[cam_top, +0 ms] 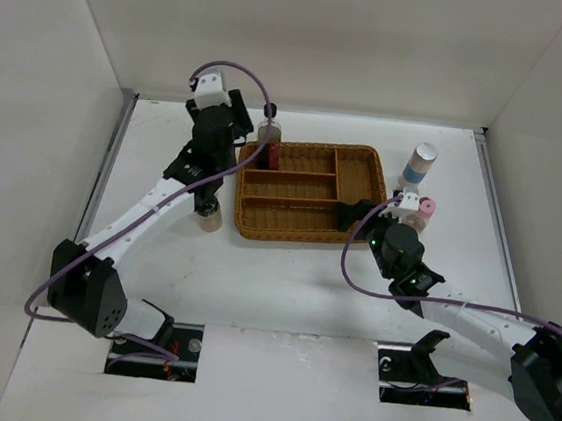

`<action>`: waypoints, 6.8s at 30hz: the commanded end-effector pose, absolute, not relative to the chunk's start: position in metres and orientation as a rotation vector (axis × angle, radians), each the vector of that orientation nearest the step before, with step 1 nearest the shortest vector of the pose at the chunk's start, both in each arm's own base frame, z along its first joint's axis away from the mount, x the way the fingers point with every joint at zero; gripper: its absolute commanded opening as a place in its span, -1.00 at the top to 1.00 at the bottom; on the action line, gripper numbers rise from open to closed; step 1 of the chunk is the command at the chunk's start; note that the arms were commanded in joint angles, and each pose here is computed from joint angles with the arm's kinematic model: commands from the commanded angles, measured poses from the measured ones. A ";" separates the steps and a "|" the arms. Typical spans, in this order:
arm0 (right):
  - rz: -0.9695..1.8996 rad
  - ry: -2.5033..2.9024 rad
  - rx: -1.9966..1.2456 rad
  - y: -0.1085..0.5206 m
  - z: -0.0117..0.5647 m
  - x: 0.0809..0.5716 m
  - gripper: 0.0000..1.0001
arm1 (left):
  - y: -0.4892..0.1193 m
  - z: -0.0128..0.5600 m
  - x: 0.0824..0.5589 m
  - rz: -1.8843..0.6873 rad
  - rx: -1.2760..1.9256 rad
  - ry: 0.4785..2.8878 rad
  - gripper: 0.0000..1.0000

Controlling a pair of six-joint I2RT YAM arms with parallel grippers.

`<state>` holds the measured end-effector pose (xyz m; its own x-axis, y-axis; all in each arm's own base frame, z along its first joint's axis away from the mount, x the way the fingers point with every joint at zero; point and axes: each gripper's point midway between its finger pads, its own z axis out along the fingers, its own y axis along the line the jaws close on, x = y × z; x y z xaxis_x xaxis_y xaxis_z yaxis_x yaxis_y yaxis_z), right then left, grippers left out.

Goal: Organize the condiment bottles

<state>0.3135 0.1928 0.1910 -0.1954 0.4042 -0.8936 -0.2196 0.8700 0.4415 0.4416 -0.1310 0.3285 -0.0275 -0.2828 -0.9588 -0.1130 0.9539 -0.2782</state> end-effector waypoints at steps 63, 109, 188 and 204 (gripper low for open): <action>0.591 1.654 0.134 0.204 0.199 0.320 -0.66 | -0.138 0.344 0.416 -0.220 -0.348 1.553 0.76; 0.591 1.647 0.142 0.200 0.200 0.319 -0.67 | -0.182 0.282 0.402 -0.214 -0.265 1.649 -0.32; 0.594 1.640 0.137 0.201 0.203 0.318 -0.81 | -0.208 0.172 0.335 -0.151 -0.170 1.880 0.23; 0.598 1.635 0.140 0.200 0.205 0.317 -0.82 | -0.167 0.208 0.328 -0.179 -0.251 1.801 -0.49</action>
<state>0.3157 0.1949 0.1786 -0.2195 0.3833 -0.8972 -0.2088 0.8798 0.4270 0.3234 -0.1832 0.1648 -0.3327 -0.1928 -0.9231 -0.0559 0.9812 -0.1848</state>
